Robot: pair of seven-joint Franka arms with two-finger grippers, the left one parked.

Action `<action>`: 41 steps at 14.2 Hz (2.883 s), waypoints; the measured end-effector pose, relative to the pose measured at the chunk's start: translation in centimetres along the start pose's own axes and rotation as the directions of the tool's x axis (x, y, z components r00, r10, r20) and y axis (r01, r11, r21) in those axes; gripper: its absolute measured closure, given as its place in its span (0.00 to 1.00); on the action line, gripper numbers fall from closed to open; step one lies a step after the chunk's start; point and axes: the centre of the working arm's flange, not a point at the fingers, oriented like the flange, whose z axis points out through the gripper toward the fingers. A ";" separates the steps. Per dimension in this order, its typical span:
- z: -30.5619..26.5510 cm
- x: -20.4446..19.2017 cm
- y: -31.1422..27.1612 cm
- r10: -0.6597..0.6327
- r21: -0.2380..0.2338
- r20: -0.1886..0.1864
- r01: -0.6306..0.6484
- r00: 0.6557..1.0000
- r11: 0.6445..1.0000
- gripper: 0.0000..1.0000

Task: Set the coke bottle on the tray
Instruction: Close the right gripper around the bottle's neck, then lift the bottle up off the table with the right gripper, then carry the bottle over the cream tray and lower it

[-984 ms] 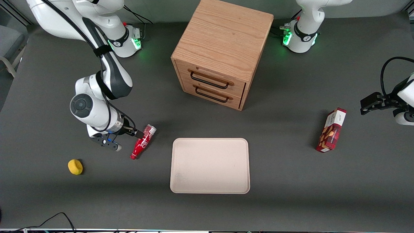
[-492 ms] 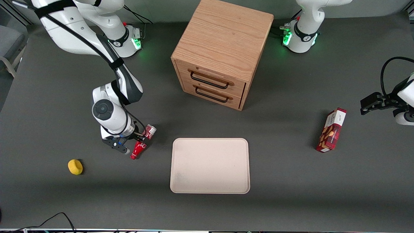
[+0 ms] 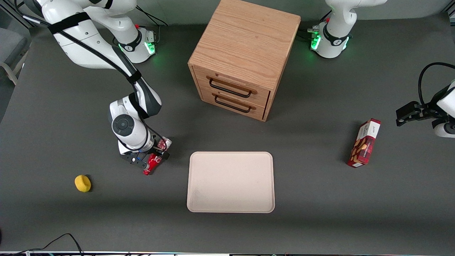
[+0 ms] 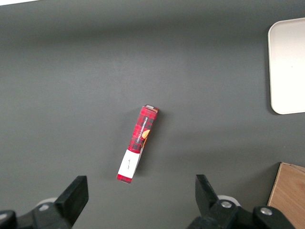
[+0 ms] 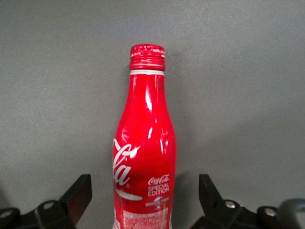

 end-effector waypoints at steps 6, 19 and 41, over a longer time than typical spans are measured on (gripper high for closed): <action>0.8 -0.2 0.0 -0.005 -0.026 -0.018 0.004 1.000 1.000 0.35; -16.4 0.8 1.2 -0.041 -0.083 0.062 0.046 0.997 0.996 0.45; -16.7 3.4 -15.1 -0.477 0.051 0.131 0.474 0.869 0.879 0.45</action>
